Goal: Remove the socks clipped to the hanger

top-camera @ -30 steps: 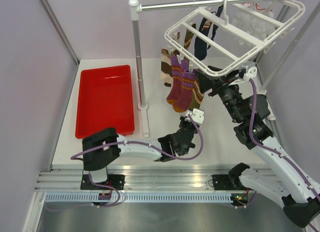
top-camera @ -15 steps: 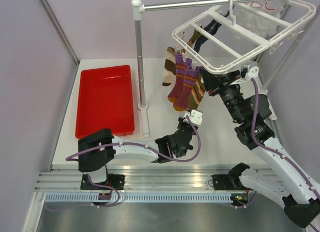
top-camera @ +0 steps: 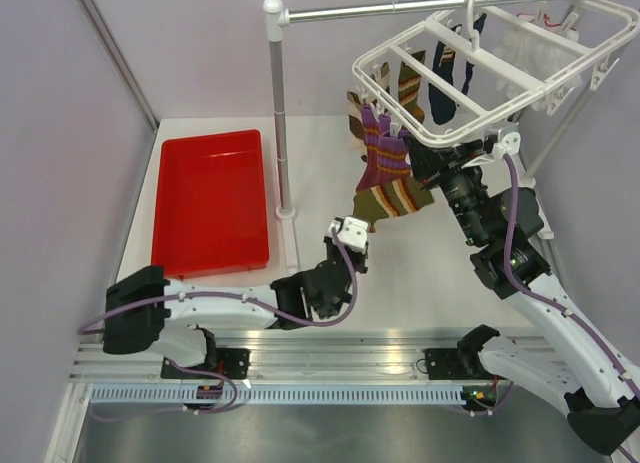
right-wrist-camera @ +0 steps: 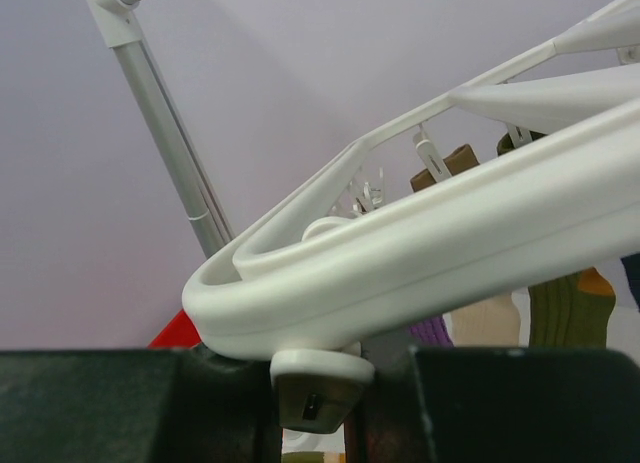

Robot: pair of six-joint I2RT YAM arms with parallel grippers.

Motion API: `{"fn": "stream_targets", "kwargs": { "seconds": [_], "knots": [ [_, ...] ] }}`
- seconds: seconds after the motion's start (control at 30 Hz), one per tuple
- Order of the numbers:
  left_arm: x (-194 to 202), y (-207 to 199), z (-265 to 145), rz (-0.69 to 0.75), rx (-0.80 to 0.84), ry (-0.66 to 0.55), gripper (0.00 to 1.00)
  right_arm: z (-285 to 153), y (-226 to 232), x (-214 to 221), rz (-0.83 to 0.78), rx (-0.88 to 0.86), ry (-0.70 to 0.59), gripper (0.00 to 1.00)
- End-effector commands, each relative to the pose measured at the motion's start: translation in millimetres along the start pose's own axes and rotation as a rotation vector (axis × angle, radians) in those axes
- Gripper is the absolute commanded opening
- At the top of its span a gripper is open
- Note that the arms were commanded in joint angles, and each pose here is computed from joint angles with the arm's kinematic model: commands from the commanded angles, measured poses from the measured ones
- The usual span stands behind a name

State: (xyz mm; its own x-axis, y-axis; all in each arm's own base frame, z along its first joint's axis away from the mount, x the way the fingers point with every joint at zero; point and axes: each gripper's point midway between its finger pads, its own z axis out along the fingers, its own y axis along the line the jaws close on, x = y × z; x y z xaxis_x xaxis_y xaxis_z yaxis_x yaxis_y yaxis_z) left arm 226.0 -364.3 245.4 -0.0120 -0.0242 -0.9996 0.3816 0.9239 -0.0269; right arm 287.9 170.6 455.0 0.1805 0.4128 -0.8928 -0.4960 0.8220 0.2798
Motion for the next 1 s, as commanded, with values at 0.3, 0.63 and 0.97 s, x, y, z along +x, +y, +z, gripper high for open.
{"fn": "stream_targets", "kwargs": {
  "seconds": [0.3,0.63,0.97],
  "knots": [
    [-54.8,113.5,-55.0,-0.106,-0.285,0.017,0.02,4.7,-7.4,-1.0,-0.015,0.035,-0.012,0.01],
    [-61.1,279.0,-17.1,-0.214,-0.640,0.099,0.02,2.6,-8.3,1.3,-0.009,0.039,-0.008,0.04],
    [-87.4,397.1,49.3,-0.397,-0.795,0.091,0.02,2.7,-5.8,0.5,-0.010,0.031,0.010,0.05]
  ]
}}
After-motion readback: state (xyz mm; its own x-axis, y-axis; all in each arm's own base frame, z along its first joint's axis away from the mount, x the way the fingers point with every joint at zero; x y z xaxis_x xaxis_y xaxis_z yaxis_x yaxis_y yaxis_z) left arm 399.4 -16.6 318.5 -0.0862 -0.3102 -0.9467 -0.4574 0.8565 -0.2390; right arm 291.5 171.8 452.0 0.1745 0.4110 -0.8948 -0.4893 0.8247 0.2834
